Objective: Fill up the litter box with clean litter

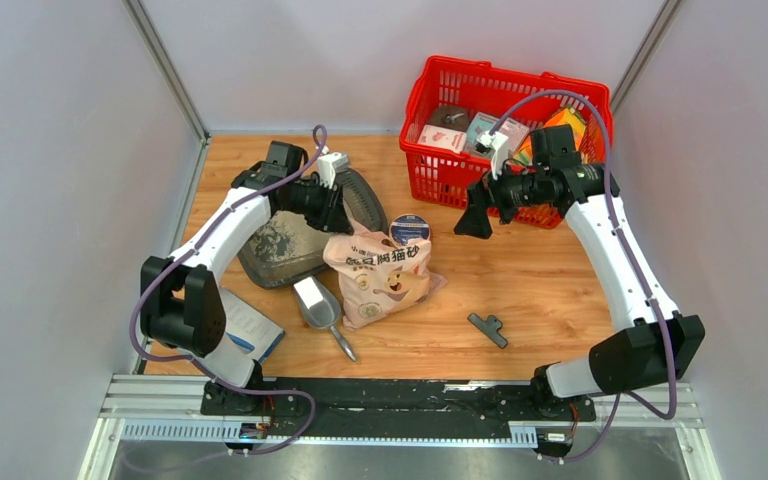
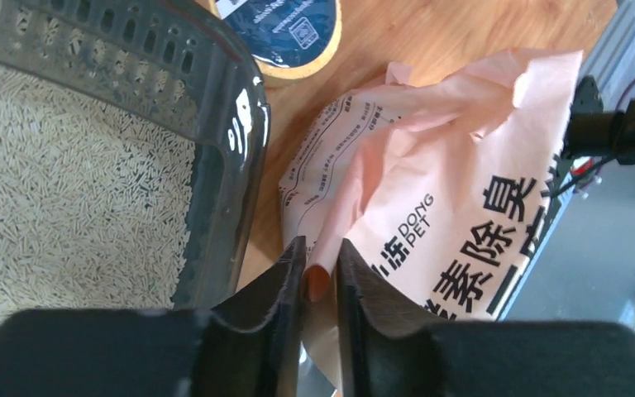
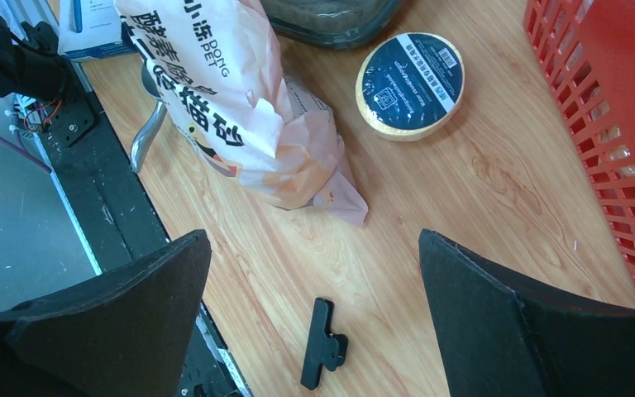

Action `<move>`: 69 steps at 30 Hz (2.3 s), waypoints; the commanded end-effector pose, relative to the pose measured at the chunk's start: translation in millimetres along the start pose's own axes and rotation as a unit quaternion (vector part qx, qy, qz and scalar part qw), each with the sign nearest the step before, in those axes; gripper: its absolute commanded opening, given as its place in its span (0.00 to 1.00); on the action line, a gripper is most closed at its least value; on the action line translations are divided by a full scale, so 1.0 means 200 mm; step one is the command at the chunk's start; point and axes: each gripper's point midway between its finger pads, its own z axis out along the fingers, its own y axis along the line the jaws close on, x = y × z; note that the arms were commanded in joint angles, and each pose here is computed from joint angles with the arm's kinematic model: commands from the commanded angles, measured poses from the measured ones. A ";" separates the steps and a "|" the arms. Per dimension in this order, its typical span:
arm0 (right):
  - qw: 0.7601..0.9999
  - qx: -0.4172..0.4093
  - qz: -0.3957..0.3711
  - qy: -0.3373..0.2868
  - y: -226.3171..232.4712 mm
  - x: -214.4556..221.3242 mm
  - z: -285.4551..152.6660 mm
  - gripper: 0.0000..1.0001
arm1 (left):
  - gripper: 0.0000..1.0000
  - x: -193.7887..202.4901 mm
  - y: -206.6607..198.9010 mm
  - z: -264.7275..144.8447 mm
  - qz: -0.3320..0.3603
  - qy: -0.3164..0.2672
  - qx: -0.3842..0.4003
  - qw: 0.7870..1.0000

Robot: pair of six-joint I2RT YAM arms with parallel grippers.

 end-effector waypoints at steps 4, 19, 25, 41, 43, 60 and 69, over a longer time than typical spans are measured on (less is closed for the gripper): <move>1.000 0.005 -0.025 -0.012 -0.01 -0.03 0.00 1.00 | 0.00 -0.05 -0.25 -0.06 0.017 -0.024 0.132 0.991; 0.974 -0.154 -0.162 0.031 0.34 -0.16 0.47 1.00 | 0.00 -0.20 -0.44 -0.30 0.154 -0.245 0.096 0.952; 0.972 -0.146 -0.178 0.051 0.35 -0.16 0.67 0.90 | 0.00 -0.16 -0.43 -0.30 0.156 -0.256 0.084 0.950; 0.945 -0.109 -0.308 -0.021 0.41 -0.42 0.52 0.00 | 0.63 -0.12 -0.41 -0.41 0.287 -0.212 0.010 0.934; 0.934 -0.118 -0.338 -0.020 0.47 -0.41 0.51 0.00 | 0.71 -0.17 -0.42 -0.47 0.344 -0.219 -0.016 0.913; 0.935 -0.088 -0.335 -0.072 0.57 -0.58 0.38 0.00 | 0.73 -0.21 -0.64 -0.38 0.541 -0.168 0.016 0.824; 0.933 -0.114 -0.327 -0.100 0.66 -0.63 0.32 0.00 | 0.59 -0.24 -0.52 -0.29 0.511 -0.161 -0.034 0.844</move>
